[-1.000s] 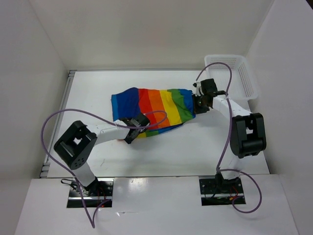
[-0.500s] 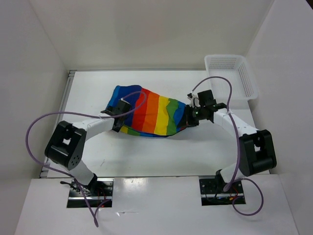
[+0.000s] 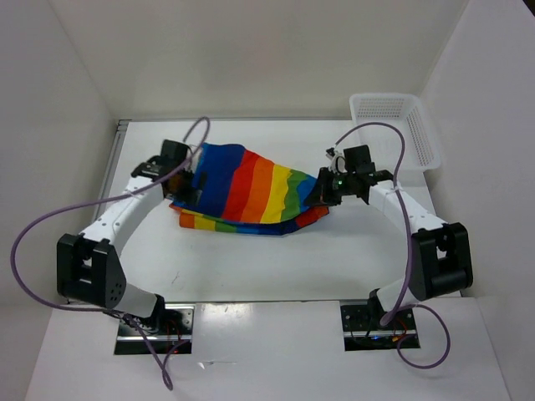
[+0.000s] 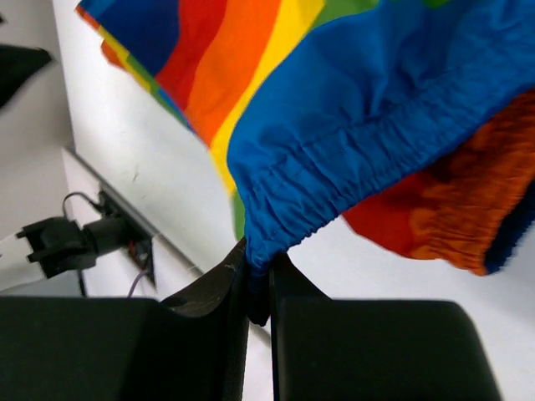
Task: Fold and stack the shorts
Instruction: Fold the shorts
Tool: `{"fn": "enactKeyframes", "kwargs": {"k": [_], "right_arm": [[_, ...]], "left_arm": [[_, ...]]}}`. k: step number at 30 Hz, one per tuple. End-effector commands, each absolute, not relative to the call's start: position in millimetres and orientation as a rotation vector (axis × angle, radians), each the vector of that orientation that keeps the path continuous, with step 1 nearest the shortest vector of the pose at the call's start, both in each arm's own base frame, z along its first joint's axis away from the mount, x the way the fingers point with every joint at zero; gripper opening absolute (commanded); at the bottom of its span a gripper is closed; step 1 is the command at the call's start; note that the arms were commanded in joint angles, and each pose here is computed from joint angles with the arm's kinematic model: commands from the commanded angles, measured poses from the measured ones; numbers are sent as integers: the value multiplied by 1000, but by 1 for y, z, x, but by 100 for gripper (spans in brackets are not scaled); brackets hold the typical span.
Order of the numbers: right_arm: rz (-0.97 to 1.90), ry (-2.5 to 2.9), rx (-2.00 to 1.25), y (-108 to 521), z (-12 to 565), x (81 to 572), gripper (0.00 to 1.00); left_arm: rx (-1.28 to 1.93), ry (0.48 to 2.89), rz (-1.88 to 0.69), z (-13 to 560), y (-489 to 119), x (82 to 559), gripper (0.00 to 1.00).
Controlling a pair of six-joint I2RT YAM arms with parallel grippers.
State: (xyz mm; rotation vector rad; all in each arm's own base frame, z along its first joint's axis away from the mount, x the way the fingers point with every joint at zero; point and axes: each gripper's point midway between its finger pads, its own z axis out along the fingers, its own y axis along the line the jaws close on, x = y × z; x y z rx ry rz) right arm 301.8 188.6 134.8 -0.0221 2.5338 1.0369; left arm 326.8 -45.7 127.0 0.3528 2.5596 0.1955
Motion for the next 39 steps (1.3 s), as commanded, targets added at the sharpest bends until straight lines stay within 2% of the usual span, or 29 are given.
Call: {"fn": "enactKeyframes", "kwargs": {"k": [1, 3, 7, 8, 13, 18, 22, 23, 26, 27, 28, 31, 34, 36, 39], "right_arm": [[971, 2435, -70, 176, 152, 323, 6], [966, 2452, -75, 175, 145, 321, 6], [954, 2444, -110, 174, 144, 321, 6], [954, 2453, -107, 174, 141, 322, 6], [946, 2456, -129, 174, 137, 322, 6], [946, 2475, -123, 173, 131, 320, 6], [943, 2483, -130, 173, 127, 320, 6], [943, 2474, -133, 173, 130, 322, 6], [927, 2472, -140, 172, 130, 326, 6], [927, 2463, -144, 173, 133, 328, 6], [922, 2457, -160, 173, 134, 331, 5], [916, 2422, -182, 174, 145, 339, 2], [909, 2382, -205, 175, 158, 344, 1], [898, 2392, -184, 173, 153, 344, 1], [802, 2403, -124, 163, 142, 351, 0]], "left_arm": [[234, 2607, -28, 133, -33, 338, 97], [137, 2672, -115, 121, -16, 346, 94], [-1, 2826, -355, 85, -5, 349, 75], [-21, 2832, -393, 80, -4, 352, 72], [-49, 2840, -650, 71, -23, 356, 72], [-58, 2856, -714, 61, -28, 358, 72], [-84, 2918, -719, 43, -28, 345, 54], [-89, 2932, -708, 39, -27, 344, 43], [-93, 2942, -712, 35, -27, 343, 18], [-90, 2934, -708, 37, -26, 346, 6], [-86, 2926, -705, 39, -26, 349, 2], [-63, 2838, -685, 64, -21, 369, 0], [-13, 2721, -793, 112, -35, 380, 0], [23, 2639, -919, 146, -52, 374, 0], [97, 2639, -1037, 162, -84, 348, 0]]}}
